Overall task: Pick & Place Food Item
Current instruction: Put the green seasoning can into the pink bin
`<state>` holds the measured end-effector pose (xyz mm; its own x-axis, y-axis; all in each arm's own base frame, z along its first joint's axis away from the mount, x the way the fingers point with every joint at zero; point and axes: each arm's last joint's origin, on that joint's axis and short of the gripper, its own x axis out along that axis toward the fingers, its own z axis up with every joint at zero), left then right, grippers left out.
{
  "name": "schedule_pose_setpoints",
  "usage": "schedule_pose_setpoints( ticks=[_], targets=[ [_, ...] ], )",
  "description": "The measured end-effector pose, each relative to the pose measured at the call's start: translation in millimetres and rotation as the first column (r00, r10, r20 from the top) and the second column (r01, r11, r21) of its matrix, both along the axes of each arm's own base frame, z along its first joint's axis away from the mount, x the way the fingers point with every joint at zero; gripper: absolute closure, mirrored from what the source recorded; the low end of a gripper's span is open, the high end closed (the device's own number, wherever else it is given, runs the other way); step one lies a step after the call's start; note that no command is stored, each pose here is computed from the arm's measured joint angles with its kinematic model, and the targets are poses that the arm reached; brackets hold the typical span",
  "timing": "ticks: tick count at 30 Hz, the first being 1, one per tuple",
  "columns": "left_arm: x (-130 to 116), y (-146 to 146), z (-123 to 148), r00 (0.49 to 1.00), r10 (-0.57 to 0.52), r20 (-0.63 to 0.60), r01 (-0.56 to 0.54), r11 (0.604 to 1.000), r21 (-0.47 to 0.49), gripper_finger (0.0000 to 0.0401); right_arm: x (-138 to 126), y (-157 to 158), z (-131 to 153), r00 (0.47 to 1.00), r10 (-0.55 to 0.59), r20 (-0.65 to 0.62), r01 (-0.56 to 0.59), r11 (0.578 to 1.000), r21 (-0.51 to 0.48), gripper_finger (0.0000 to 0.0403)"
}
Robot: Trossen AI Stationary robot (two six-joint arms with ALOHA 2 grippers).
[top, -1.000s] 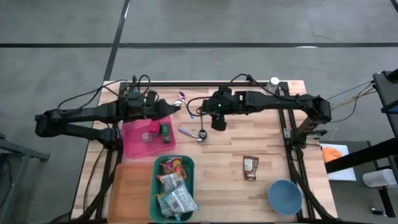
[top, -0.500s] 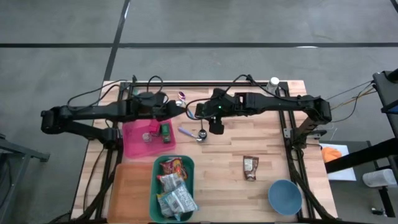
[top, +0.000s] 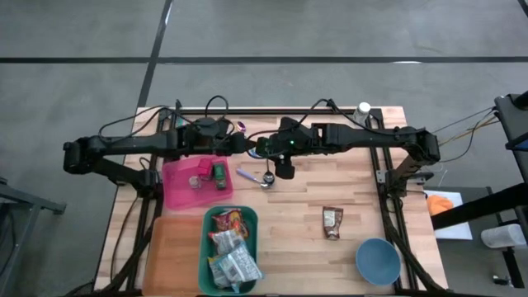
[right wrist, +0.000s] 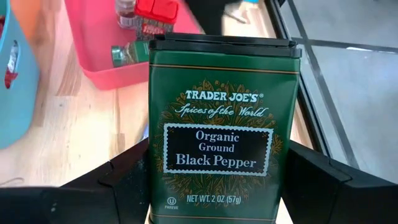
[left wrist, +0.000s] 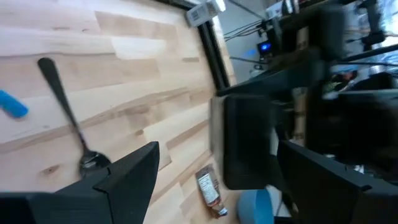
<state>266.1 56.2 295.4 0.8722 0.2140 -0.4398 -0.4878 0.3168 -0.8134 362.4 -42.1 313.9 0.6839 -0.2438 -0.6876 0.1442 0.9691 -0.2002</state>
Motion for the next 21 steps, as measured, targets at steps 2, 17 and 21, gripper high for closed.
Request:
schedule_pose_setpoints(
  ticks=[2,17,21],
  targets=[
    [2.6,0.4,-2.3,1.0,-0.005,-0.008,0.005,1.0,-0.004,0.0072,0.3,-0.2,0.3,1.0,0.001,0.004,-0.001,1.0,-0.002,0.0125],
    [6.1,1.3,2.6,0.999,-0.006,0.041,0.006,1.0,0.005,0.0072,12.0,-0.6,-8.3,0.999,0.033,0.026,-0.033,0.999,-0.002,0.0125],
    [5.7,1.2,1.7,1.0,-0.006,0.031,0.005,1.0,0.003,0.0072,17.3,-1.4,-10.3,0.999,0.029,0.027,-0.029,1.0,-0.008,0.0125]
  ],
)
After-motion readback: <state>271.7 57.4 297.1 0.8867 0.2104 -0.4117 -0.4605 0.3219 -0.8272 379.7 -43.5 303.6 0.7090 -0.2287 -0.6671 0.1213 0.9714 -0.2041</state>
